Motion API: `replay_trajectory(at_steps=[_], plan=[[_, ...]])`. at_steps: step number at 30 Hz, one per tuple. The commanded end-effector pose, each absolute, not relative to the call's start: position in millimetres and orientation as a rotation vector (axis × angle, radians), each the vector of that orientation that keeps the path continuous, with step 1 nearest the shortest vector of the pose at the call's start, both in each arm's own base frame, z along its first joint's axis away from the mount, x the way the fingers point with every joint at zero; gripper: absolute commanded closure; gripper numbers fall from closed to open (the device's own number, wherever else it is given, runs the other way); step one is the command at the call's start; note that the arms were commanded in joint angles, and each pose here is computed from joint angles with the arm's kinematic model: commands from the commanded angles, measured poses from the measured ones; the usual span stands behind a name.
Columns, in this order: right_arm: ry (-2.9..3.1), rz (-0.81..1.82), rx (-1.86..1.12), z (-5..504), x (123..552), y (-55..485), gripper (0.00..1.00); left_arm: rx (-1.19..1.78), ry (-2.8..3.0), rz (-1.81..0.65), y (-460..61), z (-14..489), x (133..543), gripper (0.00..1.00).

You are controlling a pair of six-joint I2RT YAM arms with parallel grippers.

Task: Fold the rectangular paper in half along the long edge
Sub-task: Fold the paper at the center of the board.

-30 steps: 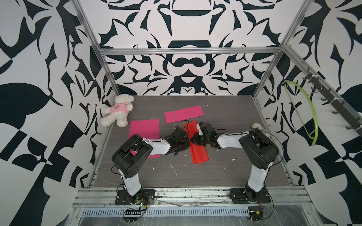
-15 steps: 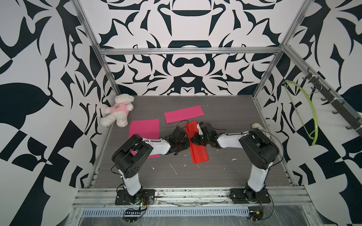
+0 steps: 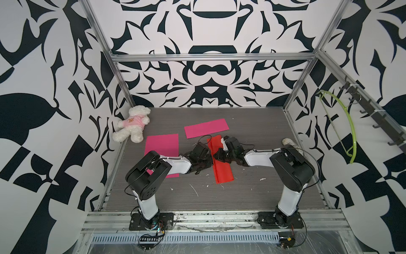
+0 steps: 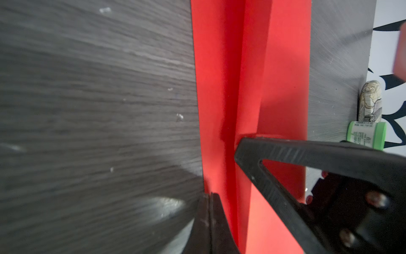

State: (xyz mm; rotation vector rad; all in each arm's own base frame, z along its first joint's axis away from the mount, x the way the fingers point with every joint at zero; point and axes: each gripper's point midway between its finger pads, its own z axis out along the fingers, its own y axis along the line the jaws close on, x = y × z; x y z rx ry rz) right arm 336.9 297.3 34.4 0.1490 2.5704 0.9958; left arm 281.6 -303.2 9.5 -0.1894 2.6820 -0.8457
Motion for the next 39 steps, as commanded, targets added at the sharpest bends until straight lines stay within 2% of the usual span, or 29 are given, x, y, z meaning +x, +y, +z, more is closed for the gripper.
replay_trajectory(at_steps=[1, 39], plan=[[2.509, 1.025, 0.125, 53.9, 347.9, 302.8, 1.00, -0.277, 3.107, -0.276, -208.7, -85.0, 193.8, 0.97], [2.539, 1.057, 0.157, 38.9, 347.1, 306.7, 1.00, -0.269, 3.106, -0.280, -208.4, -85.0, 194.0, 0.97]])
